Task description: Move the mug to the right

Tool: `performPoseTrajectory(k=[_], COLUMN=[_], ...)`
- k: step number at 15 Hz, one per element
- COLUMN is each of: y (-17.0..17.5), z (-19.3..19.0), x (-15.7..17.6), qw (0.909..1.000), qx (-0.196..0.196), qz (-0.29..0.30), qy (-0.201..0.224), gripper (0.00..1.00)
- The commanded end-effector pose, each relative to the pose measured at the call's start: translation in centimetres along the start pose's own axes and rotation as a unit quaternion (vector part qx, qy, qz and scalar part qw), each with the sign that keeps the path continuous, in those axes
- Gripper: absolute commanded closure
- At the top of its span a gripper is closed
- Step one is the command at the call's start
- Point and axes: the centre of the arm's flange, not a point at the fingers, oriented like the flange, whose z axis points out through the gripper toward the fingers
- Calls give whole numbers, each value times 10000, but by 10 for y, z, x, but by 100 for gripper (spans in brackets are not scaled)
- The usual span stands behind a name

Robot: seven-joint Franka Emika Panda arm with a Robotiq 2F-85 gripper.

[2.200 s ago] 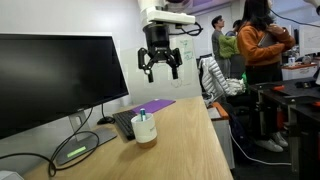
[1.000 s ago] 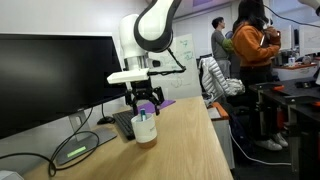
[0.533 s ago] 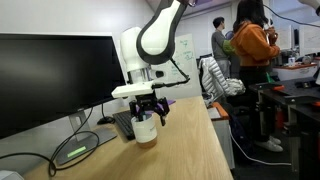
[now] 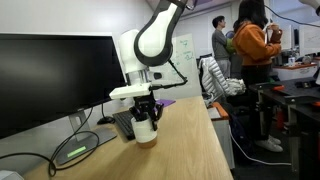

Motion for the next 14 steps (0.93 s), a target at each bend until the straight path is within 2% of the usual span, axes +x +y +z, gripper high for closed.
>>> performPoseTrajectory(k=[1, 2, 3, 10, 14], y=[-1, -1, -1, 13, 33], z=[-6, -6, -7, -31, -59], x=[2, 3, 4, 8, 32], qw=[9999, 9999, 9998, 9994, 9986], qx=[-94, -101, -111, 54, 152], qz=[115, 119, 130, 119, 285], qy=[-69, -72, -82, -309, -420], gripper=[95, 99, 100, 97, 97])
